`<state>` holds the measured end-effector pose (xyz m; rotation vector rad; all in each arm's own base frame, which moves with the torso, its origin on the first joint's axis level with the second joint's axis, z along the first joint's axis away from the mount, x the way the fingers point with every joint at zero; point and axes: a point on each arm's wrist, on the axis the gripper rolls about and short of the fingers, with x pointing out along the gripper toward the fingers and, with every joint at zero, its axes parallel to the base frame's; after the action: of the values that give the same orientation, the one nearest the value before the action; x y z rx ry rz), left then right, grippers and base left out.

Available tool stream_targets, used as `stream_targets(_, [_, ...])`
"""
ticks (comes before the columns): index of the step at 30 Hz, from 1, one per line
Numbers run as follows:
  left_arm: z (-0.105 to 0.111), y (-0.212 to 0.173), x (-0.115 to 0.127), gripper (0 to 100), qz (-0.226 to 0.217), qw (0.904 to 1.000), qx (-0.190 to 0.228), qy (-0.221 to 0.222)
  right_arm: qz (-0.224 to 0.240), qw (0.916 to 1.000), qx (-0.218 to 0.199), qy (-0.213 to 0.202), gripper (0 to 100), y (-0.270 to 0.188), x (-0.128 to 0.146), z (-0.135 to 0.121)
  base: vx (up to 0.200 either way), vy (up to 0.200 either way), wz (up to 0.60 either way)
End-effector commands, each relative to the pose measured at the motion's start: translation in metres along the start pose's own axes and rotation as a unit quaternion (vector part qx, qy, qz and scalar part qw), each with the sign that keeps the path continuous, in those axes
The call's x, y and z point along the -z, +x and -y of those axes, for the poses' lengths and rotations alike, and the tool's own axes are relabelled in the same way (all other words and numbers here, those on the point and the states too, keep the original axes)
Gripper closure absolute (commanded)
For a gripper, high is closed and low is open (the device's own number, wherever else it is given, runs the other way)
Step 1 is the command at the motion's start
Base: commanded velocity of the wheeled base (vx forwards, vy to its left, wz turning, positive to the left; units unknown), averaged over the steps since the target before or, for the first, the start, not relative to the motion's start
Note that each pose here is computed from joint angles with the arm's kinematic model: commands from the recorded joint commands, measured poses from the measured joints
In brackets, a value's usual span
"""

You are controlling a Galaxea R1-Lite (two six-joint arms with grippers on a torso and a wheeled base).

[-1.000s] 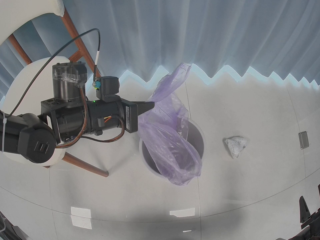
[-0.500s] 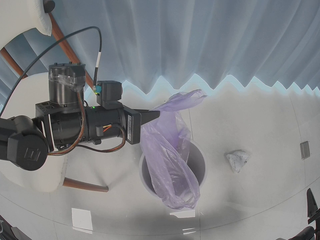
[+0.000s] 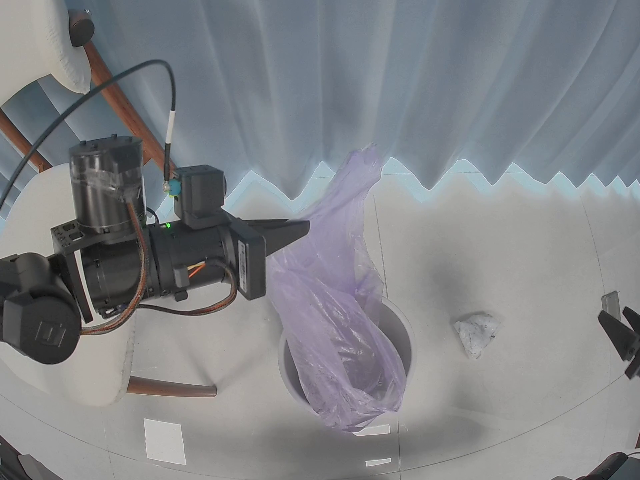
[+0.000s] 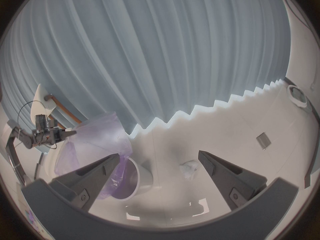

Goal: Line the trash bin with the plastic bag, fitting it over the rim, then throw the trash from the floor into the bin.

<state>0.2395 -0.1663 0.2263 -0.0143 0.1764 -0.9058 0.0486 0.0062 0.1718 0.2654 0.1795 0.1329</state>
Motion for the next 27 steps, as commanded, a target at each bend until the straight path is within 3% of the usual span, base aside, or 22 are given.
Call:
stream_targets(1, [0.019, -0.048, 0.022, 100, 0.002, 0.9958, 0.077, 0.05, -0.151, 0.9854, -0.061, 0.048, 0, 0.154, -0.01, -0.007, 0.0, 0.0, 0.0])
stream_targets(6, [0.02, -0.054, 0.029, 100, -0.004, 0.9908, 0.121, 0.061, -0.127, 0.9883, -0.08, 0.026, 0, 0.216, 0.01, -0.001, 0.0, 0.0, 0.0])
stream_targets(14, [0.033, -0.077, 0.044, 100, -0.024, 0.9884, 0.138, 0.057, -0.079, 0.9923, -0.095, 0.01, 0, 0.294, 0.035, 0.006, 0.0, 0.0, 0.0])
stream_targets(24, [0.04, -0.094, 0.06, 100, -0.036, 0.9869, 0.142, 0.067, -0.061, 0.9869, -0.149, 0.003, 0, 0.357, 0.052, -0.031, 0.0, 0.0, 0.0])
stream_targets(25, [0.04, -0.094, 0.06, 100, -0.035, 0.9871, 0.142, 0.066, -0.056, 0.9867, -0.152, 0.003, 100, 0.362, 0.053, -0.033, 0.0, 0.0, 0.0])
stream_targets(27, [0.04, -0.094, 0.059, 100, -0.034, 0.9871, 0.141, 0.067, -0.044, 0.9855, -0.164, 0.001, 100, 0.374, 0.051, -0.041, 0.0, 0.0, 0.0])
